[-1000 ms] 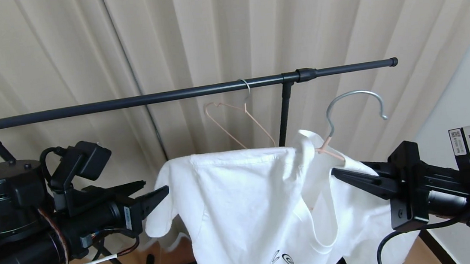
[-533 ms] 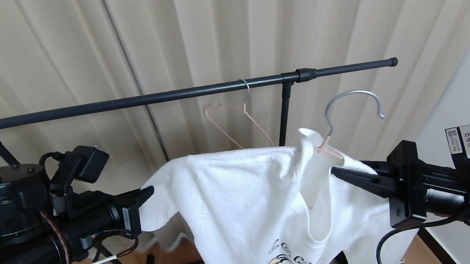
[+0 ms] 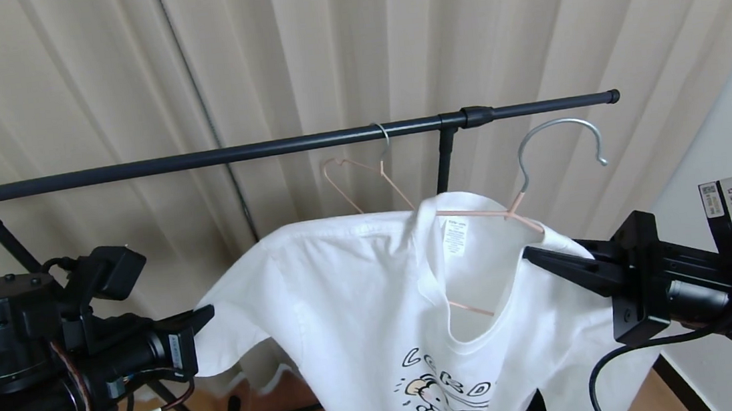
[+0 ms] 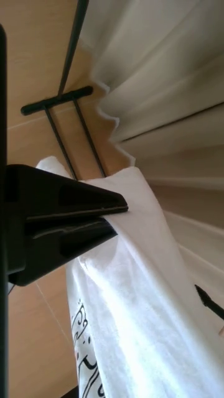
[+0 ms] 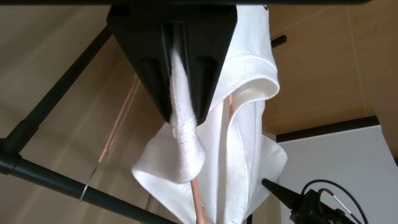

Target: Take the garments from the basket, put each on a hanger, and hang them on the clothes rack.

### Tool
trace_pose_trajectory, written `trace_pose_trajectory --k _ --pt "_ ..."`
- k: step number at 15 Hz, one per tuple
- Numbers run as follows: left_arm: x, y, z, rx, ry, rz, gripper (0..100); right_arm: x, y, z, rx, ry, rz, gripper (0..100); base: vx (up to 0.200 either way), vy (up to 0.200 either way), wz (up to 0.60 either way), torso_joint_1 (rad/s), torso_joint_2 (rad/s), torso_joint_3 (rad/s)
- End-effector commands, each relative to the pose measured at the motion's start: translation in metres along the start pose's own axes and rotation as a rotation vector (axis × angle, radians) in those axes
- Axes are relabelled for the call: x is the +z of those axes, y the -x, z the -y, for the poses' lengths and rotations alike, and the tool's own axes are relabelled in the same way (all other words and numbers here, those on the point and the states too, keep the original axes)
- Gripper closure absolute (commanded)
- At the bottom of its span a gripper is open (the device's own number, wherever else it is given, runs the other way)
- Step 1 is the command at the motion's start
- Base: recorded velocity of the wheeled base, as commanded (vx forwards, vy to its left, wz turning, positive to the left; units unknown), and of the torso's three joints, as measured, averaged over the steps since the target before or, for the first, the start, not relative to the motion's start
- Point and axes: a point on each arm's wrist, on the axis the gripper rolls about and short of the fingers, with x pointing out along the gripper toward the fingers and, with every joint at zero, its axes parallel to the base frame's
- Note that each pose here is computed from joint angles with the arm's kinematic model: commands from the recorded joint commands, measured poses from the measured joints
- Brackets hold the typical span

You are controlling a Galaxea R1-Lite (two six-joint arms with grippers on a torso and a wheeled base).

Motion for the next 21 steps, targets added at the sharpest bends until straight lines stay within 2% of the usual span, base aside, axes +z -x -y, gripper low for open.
trace_pose_trajectory --k 1,9,12,21 --pt "-0.001 0.000 -0.003 0.011 0.014 -0.006 100 0.000 0.000 0.001 -0.003 0.000 0.001 100 0.000 0.000 0.00 0.000 0.00 0.000" --pt "-0.010 0.001 -0.005 0.019 0.028 -0.037 100 0.001 0.004 0.005 0.008 0.007 0.004 100 0.000 0.000 0.00 0.000 0.00 0.000" --pt "-0.014 0.001 -0.010 0.045 0.043 -0.052 100 0.001 0.005 0.007 -0.001 0.008 0.002 100 0.000 0.000 0.00 0.000 0.00 0.000" --pt "-0.019 0.002 -0.010 0.035 0.036 -0.068 100 -0.001 0.006 0.006 0.001 0.000 -0.005 100 0.000 0.000 0.00 0.000 0.00 0.000"
